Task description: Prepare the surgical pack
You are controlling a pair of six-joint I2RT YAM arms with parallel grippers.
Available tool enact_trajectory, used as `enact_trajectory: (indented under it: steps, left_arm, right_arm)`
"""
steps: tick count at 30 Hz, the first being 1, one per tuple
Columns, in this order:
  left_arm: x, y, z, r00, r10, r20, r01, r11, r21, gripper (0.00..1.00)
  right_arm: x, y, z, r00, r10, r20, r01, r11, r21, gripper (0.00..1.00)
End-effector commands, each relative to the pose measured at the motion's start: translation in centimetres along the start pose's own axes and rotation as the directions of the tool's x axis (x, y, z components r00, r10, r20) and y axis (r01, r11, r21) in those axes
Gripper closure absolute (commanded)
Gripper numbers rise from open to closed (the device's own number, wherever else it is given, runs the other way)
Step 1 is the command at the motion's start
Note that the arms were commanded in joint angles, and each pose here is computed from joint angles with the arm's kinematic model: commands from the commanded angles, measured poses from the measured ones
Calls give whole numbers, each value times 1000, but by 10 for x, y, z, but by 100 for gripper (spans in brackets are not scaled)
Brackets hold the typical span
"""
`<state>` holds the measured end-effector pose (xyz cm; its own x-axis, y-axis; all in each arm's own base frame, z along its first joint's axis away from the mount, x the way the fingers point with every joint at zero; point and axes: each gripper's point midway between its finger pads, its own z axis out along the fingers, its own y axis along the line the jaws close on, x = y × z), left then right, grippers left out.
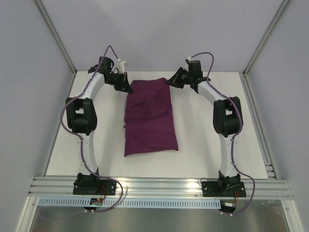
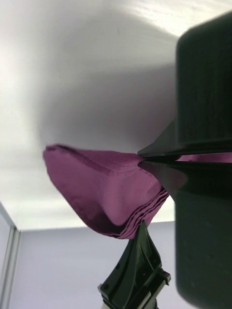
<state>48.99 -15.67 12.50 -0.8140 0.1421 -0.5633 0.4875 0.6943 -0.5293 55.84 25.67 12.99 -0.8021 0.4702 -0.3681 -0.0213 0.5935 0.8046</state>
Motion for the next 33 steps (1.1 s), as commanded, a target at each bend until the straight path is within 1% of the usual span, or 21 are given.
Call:
enact_trajectory:
  steps: [1, 2, 3, 4, 10, 11, 12, 14, 15, 16, 18, 19, 20, 21, 22, 25, 28, 29, 31, 32, 33]
  left_arm:
    - [-9, -47, -38, 987, 142, 76, -149, 983, 107, 100]
    - [-3, -53, -41, 987, 143, 69, -151, 981, 123, 100]
    - [11, -56, -42, 988, 143, 51, -149, 978, 146, 100]
    - [12, -66, -51, 985, 161, 61, -168, 975, 148, 100]
    - [56, -96, -76, 973, 228, 30, -229, 953, 197, 100]
    - [63, -99, -80, 973, 228, 16, -227, 952, 204, 100]
    - [73, -105, -84, 973, 231, 8, -227, 950, 213, 100]
    - [86, -109, -87, 968, 249, -2, -242, 944, 225, 100]
    - [100, -110, -86, 971, 240, -20, -228, 944, 239, 100]
    - [105, -116, -91, 968, 252, -10, -242, 937, 250, 100]
    - [126, -121, -90, 964, 265, -19, -249, 926, 282, 100]
    - [134, -121, -90, 962, 271, -25, -253, 924, 288, 100]
    - [142, -119, -88, 958, 286, -30, -265, 920, 289, 100]
    - [160, -114, -84, 959, 276, -62, -247, 925, 289, 100]
    - [169, -113, -82, 956, 283, -74, -251, 923, 293, 99]
    - [196, -103, -71, 952, 283, -120, -236, 923, 303, 97]
    - [217, -90, -61, 937, 292, -192, -228, 927, 297, 98]
    - [220, -88, -59, 932, 300, -202, -234, 926, 295, 98]
    - [225, -81, -56, 924, 311, -224, -242, 926, 289, 99]
    - [226, -79, -55, 920, 319, -226, -251, 925, 286, 100]
    - [226, -76, -55, 916, 327, -232, -259, 925, 279, 100]
  right_arm:
    - [-10, 60, -45, 990, -120, 72, 129, 981, -147, 100]
    - [5, 45, -47, 993, -108, 41, 113, 985, -127, 99]
    - [6, 58, -62, 990, -127, 56, 134, 980, -145, 99]
    - [11, 57, -69, 989, -134, 55, 140, 980, -139, 99]
    - [55, 49, -124, 978, -209, 18, 210, 975, -67, 100]
    - [58, 59, -138, 973, -230, 33, 232, 970, -74, 100]
    - [77, 42, -141, 976, -219, -9, 218, 975, -40, 100]
    - [93, 35, -151, 976, -219, -21, 218, 976, -24, 100]
    - [99, 40, -163, 974, -225, -10, 224, 974, -27, 100]
    - [116, 21, -165, 980, -197, -37, 197, 980, 9, 100]
    - [132, 22, -177, 981, -191, -33, 191, 982, 1, 100]
    - [151, 2, -178, 986, -156, -64, 159, 986, 40, 99]
    - [157, 2, -184, 985, -162, -55, 164, 985, 44, 99]
    - [170, -6, -185, 985, -157, -71, 161, 985, 62, 100]
    - [185, -26, -185, 988, -126, -89, 135, 985, 108, 100]
    - [208, -42, -185, 988, -97, -121, 112, 986, 123, 99]
    - [227, -64, -185, 984, -57, -167, 85, 982, 166, 87]
    - [228, -66, -185, 981, -71, -179, 102, 980, 170, 75]
    - [227, -67, -190, 974, -94, -205, 135, 971, 199, 58]
    - [222, -65, -193, 972, -116, -205, 159, 966, 206, 43]
    - [208, -53, -197, 963, -174, -206, 217, 954, 206, 37]
